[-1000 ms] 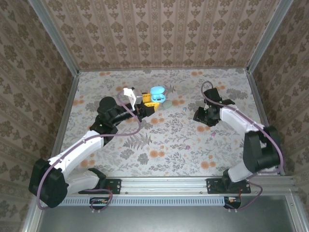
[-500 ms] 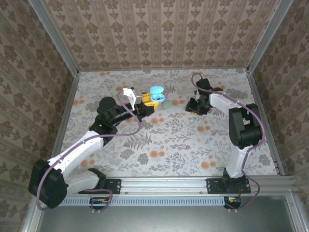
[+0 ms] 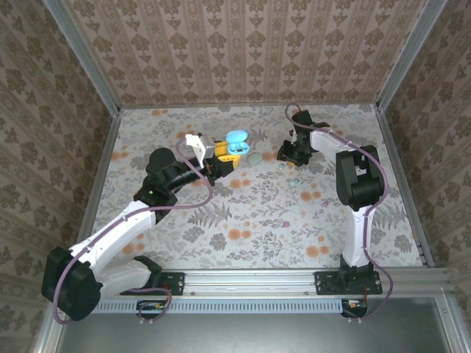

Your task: Insert wireless bluetooth earbuds into charging case

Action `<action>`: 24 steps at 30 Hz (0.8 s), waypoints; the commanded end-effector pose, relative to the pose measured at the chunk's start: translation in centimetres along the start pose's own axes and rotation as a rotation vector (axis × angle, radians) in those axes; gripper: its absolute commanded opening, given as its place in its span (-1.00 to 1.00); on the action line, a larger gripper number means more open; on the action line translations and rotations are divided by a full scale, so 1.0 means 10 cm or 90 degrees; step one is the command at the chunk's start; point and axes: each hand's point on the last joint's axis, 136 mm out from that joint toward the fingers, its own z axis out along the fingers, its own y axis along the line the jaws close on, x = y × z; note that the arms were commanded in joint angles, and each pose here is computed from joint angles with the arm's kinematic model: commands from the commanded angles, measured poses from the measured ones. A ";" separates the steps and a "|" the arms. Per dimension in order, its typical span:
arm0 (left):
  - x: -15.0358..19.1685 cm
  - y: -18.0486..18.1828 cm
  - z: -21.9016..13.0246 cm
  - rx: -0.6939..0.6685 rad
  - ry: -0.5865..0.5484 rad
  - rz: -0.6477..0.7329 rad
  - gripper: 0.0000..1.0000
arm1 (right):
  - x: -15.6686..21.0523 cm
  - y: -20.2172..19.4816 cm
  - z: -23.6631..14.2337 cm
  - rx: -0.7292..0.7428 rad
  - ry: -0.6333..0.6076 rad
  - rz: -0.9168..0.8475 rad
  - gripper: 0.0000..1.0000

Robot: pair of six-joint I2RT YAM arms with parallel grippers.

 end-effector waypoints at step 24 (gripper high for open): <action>-0.15 -0.04 -0.03 -0.001 -0.022 0.029 -0.38 | 0.12 0.11 0.17 0.078 0.038 -0.049 -0.25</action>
